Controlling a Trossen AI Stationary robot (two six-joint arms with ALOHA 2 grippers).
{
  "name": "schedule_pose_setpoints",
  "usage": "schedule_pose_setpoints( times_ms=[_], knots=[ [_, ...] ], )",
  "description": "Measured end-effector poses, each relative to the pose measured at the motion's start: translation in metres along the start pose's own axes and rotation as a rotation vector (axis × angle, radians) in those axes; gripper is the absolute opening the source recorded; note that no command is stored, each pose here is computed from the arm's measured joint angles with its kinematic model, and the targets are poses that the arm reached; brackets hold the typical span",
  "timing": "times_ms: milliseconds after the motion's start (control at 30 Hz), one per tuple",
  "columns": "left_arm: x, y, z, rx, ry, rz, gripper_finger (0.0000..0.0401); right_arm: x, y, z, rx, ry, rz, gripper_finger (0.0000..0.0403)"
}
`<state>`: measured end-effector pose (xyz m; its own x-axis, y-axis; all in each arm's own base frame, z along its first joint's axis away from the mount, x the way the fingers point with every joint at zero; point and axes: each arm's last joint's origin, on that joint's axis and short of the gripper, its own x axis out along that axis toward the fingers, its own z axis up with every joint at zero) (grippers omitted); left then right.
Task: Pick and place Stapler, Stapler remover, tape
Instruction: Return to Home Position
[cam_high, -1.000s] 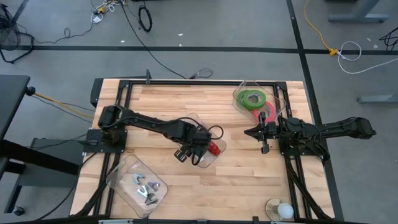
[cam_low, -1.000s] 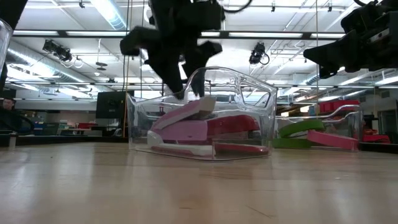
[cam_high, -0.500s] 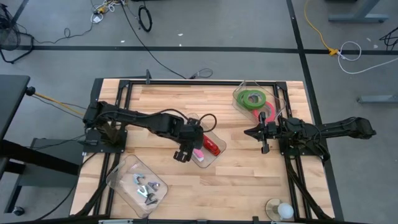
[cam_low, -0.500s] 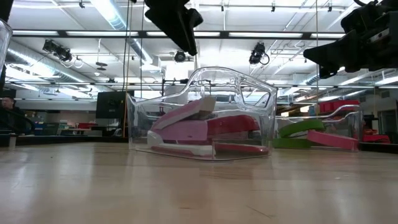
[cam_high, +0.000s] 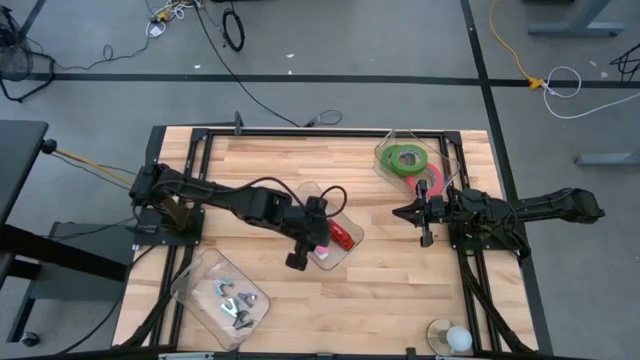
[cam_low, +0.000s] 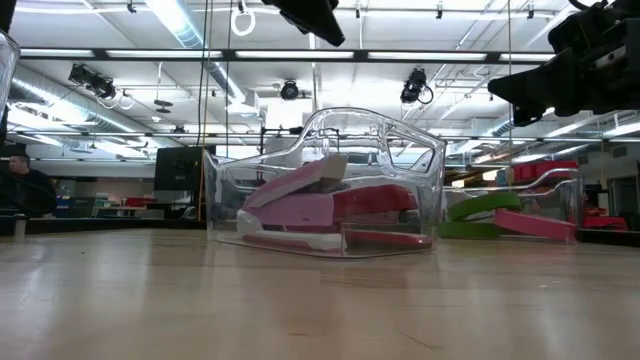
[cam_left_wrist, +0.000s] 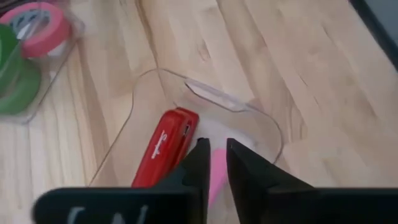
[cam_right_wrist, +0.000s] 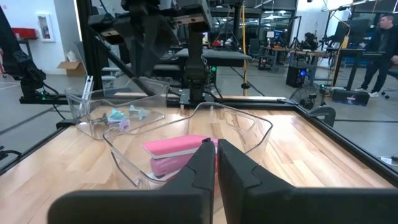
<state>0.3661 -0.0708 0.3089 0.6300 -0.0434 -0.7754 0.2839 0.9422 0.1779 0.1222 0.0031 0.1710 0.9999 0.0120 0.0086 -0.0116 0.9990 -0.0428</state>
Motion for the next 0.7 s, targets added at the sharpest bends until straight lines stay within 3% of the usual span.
schedule_pose_setpoints(
  times_ms=[233, 700],
  knots=[
    [0.0, 0.004, 0.003, -0.002, -0.037, 0.013, 0.0006, 0.0, 0.0, 0.0, 0.0, 0.0, 0.0, 0.0022],
    [0.0, 0.009, 0.003, -0.04, -0.055, -0.012, 0.0002, 0.0, 0.0, 0.0, 0.0, 0.0, 0.0, 0.0022]
  ],
)
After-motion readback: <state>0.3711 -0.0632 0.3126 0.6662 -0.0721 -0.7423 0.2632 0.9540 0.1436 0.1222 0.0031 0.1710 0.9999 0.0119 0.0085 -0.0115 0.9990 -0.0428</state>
